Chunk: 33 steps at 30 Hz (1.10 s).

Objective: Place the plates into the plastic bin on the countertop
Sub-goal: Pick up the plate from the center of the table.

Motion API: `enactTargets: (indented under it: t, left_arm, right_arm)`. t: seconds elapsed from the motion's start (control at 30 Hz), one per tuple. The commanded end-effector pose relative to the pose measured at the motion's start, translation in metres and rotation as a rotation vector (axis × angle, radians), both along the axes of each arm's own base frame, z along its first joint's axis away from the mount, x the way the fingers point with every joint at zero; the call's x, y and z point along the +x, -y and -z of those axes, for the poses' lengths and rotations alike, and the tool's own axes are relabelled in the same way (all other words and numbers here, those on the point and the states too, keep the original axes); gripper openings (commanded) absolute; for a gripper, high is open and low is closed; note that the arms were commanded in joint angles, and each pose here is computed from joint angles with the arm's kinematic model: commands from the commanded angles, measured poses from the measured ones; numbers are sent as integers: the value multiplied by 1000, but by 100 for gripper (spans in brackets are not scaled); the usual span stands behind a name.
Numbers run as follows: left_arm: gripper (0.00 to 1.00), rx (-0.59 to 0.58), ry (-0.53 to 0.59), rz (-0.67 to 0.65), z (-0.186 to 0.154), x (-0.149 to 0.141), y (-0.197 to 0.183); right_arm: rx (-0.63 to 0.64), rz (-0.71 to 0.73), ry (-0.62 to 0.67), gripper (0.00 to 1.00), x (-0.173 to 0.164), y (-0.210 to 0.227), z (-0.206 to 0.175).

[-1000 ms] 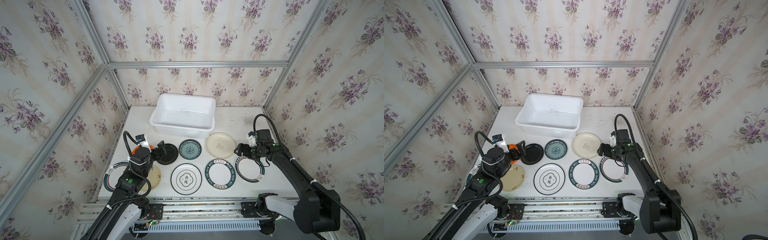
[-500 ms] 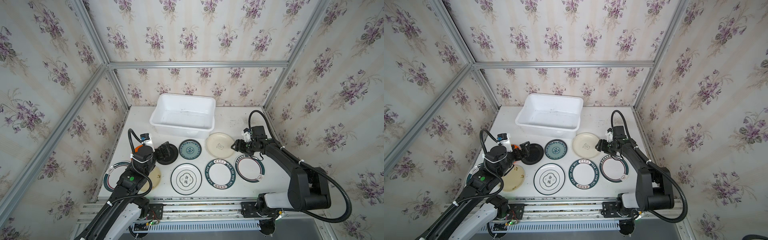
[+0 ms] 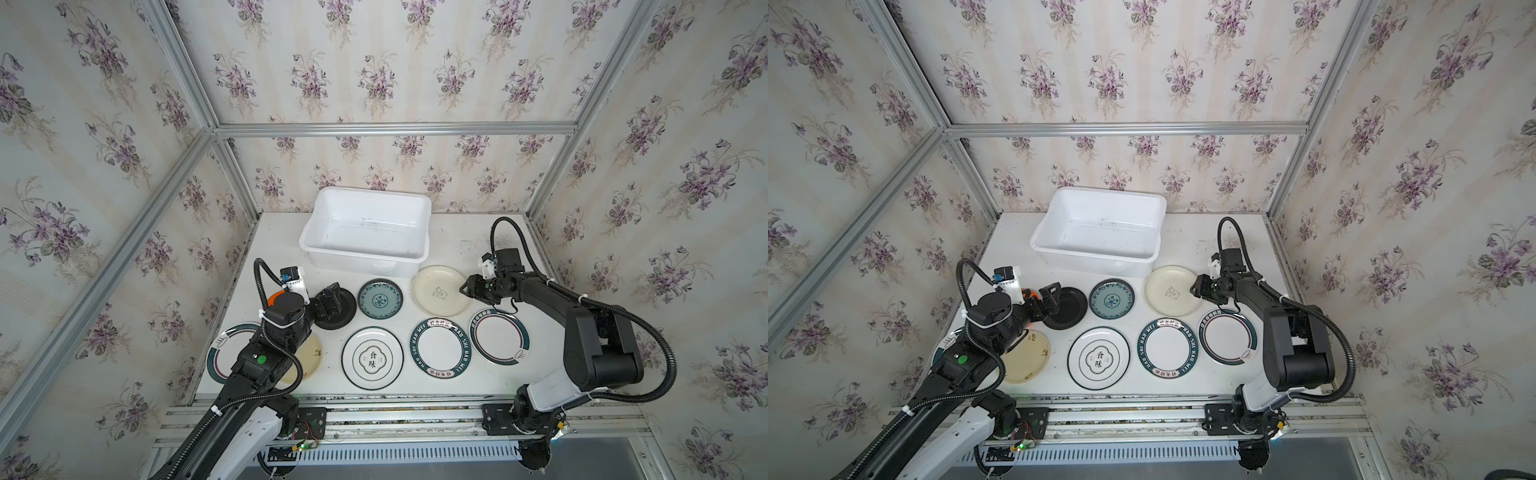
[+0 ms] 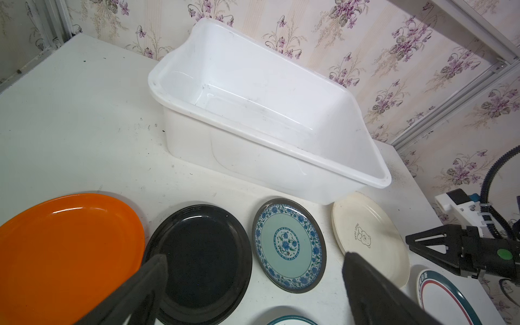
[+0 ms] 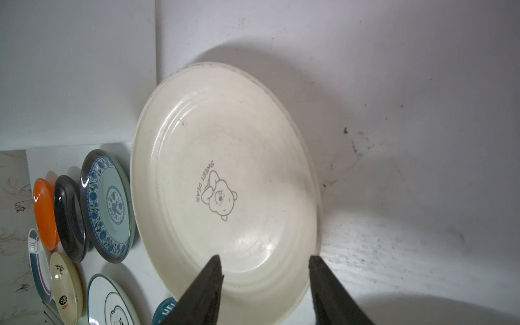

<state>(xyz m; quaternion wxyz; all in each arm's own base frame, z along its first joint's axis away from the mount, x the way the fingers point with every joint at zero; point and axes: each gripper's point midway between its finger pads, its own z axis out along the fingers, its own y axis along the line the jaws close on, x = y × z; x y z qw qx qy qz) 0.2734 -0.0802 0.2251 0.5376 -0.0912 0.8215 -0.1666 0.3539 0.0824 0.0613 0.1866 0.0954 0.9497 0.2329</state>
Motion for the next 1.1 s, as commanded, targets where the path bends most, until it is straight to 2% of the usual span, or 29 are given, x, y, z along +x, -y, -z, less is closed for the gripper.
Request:
enactTargets:
  t: [0.0, 0.33, 0.7, 0.9, 1.07]
  left_arm:
    - [99, -3, 6, -31, -1, 0, -5]
    - [99, 21, -12, -53, 4, 3, -9]
    - [99, 42, -39, -40, 10, 5, -6]
    - [99, 44, -27, -39, 5, 4, -7]
    - [99, 46, -32, -38, 8, 4, -7]
  right_arm:
    - [10, 20, 23, 53, 14, 0, -2]
    - [15, 32, 2, 41, 19, 0, 10]
    - [37, 34, -10, 37, 22, -4, 15]
    - [-39, 46, 25, 37, 18, 9, -5]
    - [-172, 78, 20, 38, 10, 31, -8]
